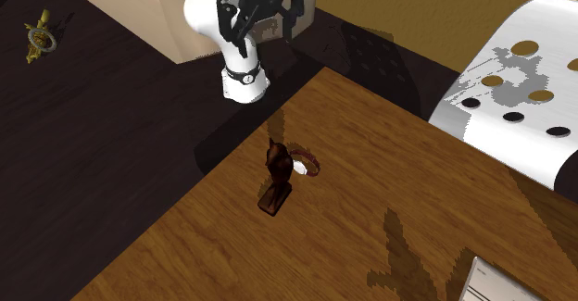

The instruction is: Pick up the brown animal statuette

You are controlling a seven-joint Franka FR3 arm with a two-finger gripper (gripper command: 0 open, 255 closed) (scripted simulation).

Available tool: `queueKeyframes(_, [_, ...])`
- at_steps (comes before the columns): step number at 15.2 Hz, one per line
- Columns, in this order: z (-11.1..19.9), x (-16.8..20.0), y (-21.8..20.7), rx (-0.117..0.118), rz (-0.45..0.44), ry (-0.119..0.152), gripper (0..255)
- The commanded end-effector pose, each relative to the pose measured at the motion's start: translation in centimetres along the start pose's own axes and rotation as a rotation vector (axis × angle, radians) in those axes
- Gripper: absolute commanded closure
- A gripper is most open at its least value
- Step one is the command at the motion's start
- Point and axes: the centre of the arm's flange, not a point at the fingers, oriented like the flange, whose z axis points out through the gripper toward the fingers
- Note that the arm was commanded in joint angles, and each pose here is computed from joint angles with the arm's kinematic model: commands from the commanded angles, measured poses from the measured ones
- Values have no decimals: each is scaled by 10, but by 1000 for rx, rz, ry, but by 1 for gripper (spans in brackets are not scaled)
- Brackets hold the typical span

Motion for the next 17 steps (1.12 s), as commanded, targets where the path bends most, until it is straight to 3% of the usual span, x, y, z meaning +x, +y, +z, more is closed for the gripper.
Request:
queueKeyframes(1, [0, 0, 0, 0, 0, 0, 0])
queueKeyframes(17, [39, 123, 91, 15, -27, 440, 0])
